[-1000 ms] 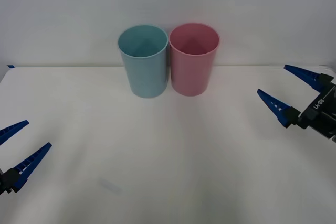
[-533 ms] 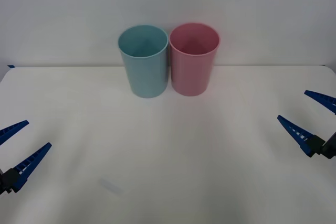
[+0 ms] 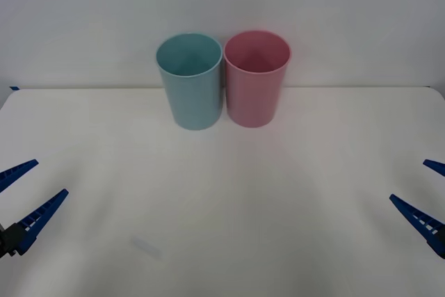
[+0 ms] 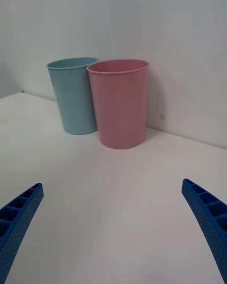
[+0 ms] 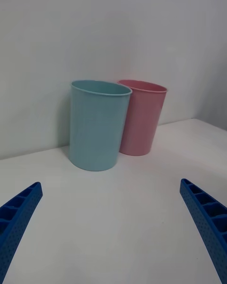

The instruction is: Grasp the object on the table and drop it into the matching bin: aluminum can to the light blue bin, PET bottle to the pink bin.

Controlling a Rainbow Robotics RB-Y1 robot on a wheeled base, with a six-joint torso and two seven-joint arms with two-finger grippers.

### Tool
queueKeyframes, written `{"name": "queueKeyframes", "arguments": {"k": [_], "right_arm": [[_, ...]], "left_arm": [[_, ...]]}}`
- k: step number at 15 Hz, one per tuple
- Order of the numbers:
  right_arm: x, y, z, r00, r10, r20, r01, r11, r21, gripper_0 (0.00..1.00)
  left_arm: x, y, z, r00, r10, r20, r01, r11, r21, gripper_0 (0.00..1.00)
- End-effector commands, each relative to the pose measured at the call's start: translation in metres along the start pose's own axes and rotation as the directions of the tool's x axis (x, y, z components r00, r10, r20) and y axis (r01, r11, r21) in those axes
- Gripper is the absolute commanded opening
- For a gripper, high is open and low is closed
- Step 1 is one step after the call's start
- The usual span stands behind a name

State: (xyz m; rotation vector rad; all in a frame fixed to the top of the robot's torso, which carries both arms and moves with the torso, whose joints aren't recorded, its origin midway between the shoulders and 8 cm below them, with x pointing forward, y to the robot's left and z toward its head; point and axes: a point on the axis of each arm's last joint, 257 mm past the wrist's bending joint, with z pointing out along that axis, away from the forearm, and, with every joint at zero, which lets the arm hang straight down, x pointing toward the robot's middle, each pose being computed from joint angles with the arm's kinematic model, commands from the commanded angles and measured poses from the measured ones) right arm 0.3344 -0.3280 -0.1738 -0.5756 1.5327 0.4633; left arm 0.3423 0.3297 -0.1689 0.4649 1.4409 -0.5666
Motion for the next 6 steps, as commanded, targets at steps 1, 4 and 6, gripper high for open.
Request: {"name": "queueKeyframes", "arguments": {"k": [1, 4, 6], "right_arm": [[0.0015, 0.0064, -0.0061, 1.000, 0.006, -0.003, -0.006, 0.9999, 0.010, 1.00], [0.0045, 0.0084, -0.0066, 1.000, -0.001, -0.016, 0.001, 1.0000, 0.008, 1.00], [0.0045, 0.0084, -0.0066, 1.000, -0.001, -0.016, 0.001, 1.0000, 0.008, 1.00]], "left_arm": [[0.0000, 0.0000, 0.0000, 1.0000, 0.000, 0.000, 0.000, 1.0000, 0.000, 1.00], [0.0000, 0.0000, 0.0000, 1.0000, 0.000, 0.000, 0.000, 1.0000, 0.000, 1.00], [0.0000, 0.0000, 0.0000, 1.0000, 0.000, 0.000, 0.000, 1.0000, 0.000, 1.00]]}}
